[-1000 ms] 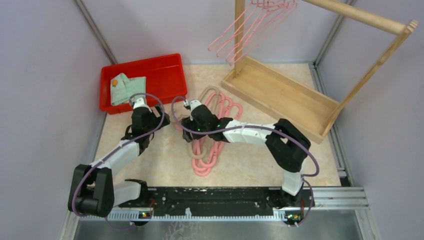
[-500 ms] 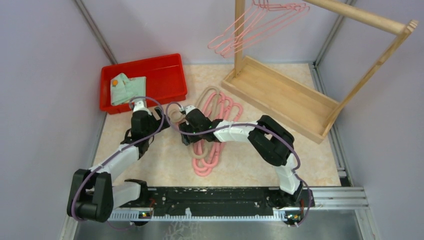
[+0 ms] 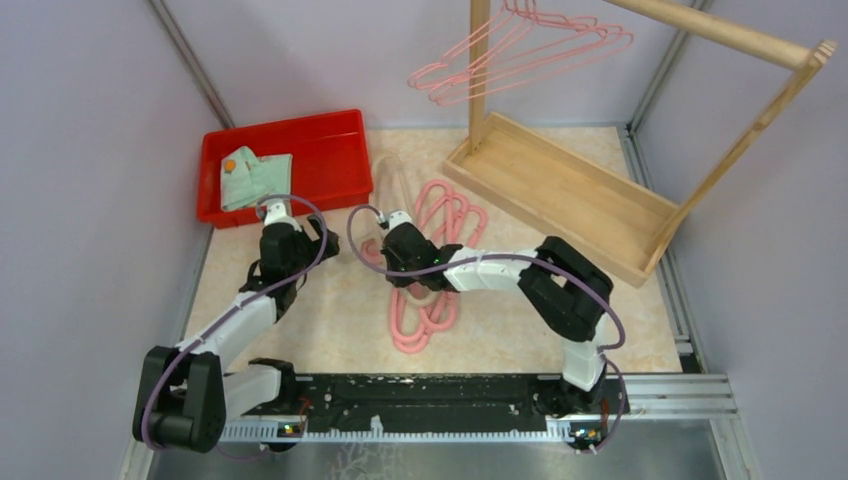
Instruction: Organize the hangers
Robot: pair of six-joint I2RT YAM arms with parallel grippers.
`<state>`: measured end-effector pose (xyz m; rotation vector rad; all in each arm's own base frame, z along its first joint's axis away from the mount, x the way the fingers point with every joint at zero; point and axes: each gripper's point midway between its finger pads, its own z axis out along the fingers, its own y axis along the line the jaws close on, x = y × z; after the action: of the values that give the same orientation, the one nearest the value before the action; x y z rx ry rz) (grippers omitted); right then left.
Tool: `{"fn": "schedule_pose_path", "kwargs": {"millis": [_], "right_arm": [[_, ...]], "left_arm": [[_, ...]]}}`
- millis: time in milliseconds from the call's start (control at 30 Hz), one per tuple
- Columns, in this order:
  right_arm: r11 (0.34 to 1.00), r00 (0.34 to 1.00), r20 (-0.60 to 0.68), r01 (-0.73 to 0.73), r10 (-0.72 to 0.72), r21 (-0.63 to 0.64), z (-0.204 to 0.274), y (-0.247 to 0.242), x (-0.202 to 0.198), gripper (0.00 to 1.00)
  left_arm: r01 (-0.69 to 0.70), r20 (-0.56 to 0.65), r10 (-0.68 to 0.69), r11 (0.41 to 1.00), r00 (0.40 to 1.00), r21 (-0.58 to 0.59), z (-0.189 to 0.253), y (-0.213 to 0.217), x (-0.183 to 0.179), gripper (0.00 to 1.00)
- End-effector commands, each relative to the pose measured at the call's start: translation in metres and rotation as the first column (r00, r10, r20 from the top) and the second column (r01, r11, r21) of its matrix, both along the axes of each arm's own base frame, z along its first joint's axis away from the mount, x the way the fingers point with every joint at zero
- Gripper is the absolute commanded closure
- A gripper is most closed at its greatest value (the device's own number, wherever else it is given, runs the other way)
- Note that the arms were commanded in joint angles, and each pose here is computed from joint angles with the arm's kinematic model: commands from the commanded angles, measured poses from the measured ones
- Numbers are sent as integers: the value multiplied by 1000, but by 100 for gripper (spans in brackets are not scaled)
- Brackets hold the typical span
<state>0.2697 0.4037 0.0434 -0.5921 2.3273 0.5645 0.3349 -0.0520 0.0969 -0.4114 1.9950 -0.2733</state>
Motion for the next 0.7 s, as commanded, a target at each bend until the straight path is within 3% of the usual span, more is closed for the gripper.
{"fn": "schedule_pose_path", "kwargs": {"millis": [0,267,667], "right_arm": [[993,985,173,10,-30,120,76,-6,8,100],[985,958,257,88,-124,147,139,-70,-3,100],[922,949,176,190,-260,337,165,-146,-45,100]], "left_arm": [[-24,49,24,1000,998,8,17,6,4,3],[-14,87,15,1000,996,-15,33,2,7,4],[45,57,-44,999,997,-25,24,-9,12,6]]}}
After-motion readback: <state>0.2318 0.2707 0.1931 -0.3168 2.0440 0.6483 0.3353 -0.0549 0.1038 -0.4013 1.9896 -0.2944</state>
